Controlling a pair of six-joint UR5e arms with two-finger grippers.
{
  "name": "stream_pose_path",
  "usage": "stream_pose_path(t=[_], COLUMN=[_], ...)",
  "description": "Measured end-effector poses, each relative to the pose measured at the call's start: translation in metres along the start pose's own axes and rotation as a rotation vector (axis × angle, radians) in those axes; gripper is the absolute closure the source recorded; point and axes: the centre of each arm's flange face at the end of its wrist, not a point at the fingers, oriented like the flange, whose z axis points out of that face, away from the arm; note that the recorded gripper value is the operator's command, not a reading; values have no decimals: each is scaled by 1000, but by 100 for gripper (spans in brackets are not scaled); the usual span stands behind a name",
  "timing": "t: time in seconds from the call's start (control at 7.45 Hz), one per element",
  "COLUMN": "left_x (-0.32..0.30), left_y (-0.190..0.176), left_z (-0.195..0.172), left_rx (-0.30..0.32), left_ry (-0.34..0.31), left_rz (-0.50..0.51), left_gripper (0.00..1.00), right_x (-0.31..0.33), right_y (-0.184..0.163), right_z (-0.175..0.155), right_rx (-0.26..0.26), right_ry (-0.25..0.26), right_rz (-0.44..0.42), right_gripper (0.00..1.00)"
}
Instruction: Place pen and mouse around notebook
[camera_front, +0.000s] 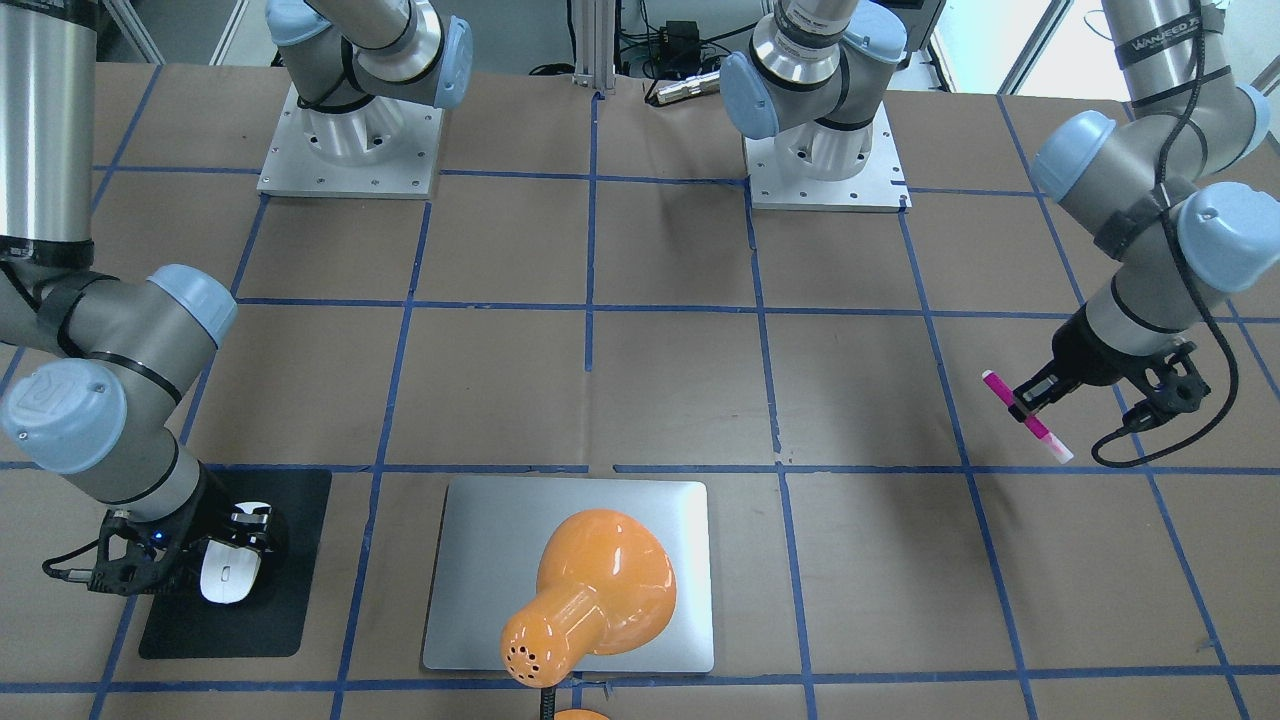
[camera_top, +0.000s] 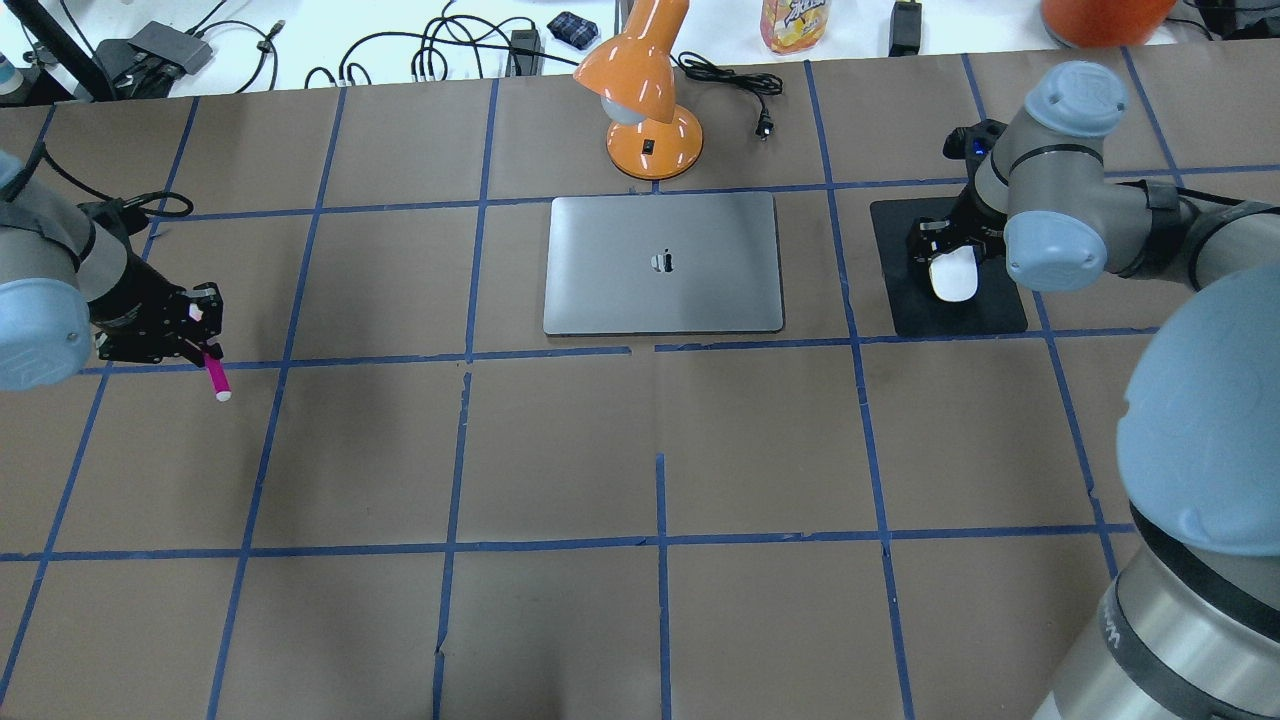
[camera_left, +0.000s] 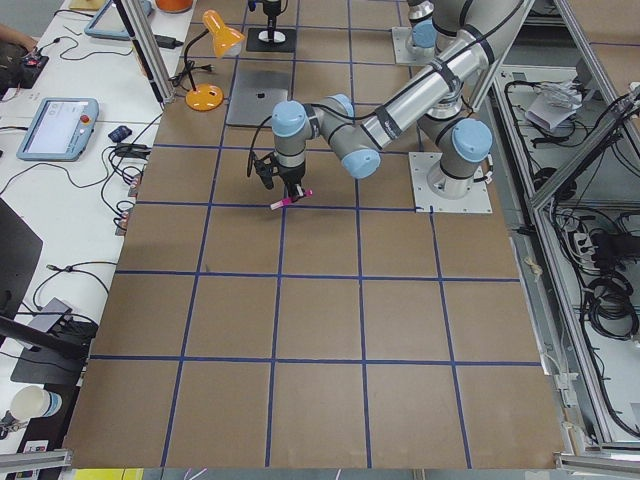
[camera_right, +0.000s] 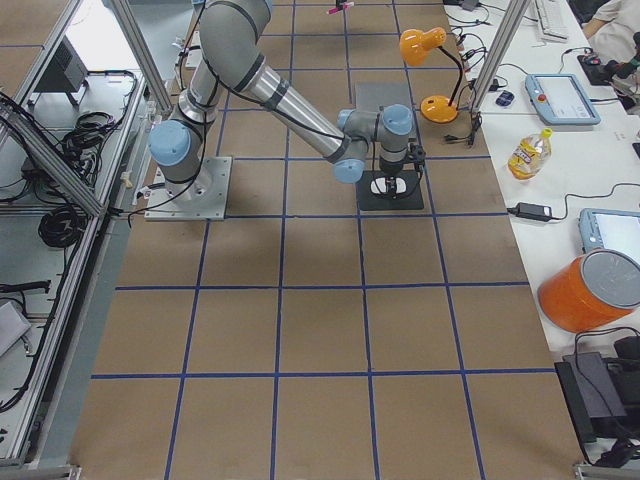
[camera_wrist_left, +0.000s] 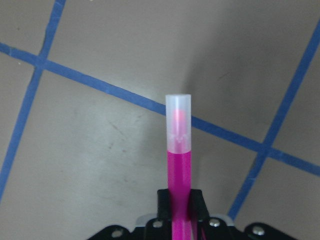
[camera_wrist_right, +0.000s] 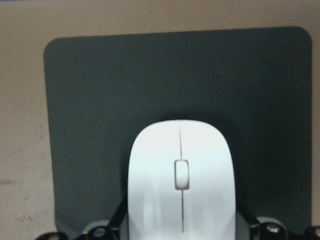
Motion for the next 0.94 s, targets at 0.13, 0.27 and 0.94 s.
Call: stream_pose_path(t=[0.13,0.27,0.94], left_x=[22,48,213], left_y=[15,32,155], left_z=[-5,-9,-4], left_rx=[-22,-31,-16], left_ry=[-2,-4,0], left_rz=[-118,-197,-494], left_gripper=[100,100,100], right_x=[0,1,-15], right_y=[-1,-3,39], right_z=[-1,-6,-185], right_rx=[1,1,-74], right_ry=[0,3,-2], right_rz=[1,2,32], right_gripper=[0,0,0])
